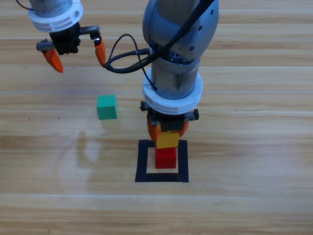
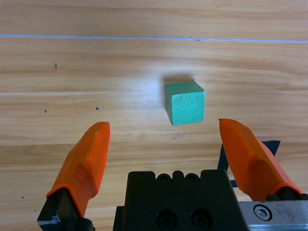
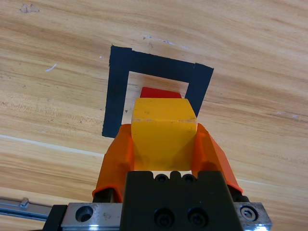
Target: Stack the blocks in the rectangular block: red at the bottom, yellow in the middle, green on top
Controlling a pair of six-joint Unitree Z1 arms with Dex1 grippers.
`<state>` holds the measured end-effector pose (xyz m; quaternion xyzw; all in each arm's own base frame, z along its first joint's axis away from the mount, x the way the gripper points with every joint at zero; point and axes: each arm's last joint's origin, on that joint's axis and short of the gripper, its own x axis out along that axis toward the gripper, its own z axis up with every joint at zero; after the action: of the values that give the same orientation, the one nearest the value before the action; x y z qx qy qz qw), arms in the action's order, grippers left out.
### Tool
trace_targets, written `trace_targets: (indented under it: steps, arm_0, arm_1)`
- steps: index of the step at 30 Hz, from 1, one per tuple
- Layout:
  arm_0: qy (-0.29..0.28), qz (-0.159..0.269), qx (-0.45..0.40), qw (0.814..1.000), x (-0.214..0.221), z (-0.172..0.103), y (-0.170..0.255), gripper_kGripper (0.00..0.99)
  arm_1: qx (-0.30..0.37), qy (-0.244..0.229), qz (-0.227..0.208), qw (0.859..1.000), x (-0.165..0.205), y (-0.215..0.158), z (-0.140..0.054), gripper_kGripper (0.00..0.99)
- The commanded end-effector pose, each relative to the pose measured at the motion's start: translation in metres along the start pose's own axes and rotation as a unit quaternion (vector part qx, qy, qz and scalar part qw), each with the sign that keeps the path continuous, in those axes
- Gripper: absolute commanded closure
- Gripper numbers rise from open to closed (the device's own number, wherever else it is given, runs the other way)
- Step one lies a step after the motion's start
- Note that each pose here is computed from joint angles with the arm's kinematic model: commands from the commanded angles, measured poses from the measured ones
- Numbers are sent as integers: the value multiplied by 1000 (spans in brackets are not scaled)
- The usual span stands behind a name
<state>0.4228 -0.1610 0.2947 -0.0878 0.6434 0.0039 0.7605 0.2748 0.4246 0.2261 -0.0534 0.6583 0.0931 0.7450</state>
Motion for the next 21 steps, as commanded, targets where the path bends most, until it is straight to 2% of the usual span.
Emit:
trace_targets:
  steps: [1,21]
  arm_0:
    - [25,11,-8,1000,24,8,8,19]
    - [35,11,-7,999,35,10,6,30]
  arm_1:
    - [-10,27,-20,999,24,12,-13,712]
    - [-11,36,-23,999,28,17,-20,711]
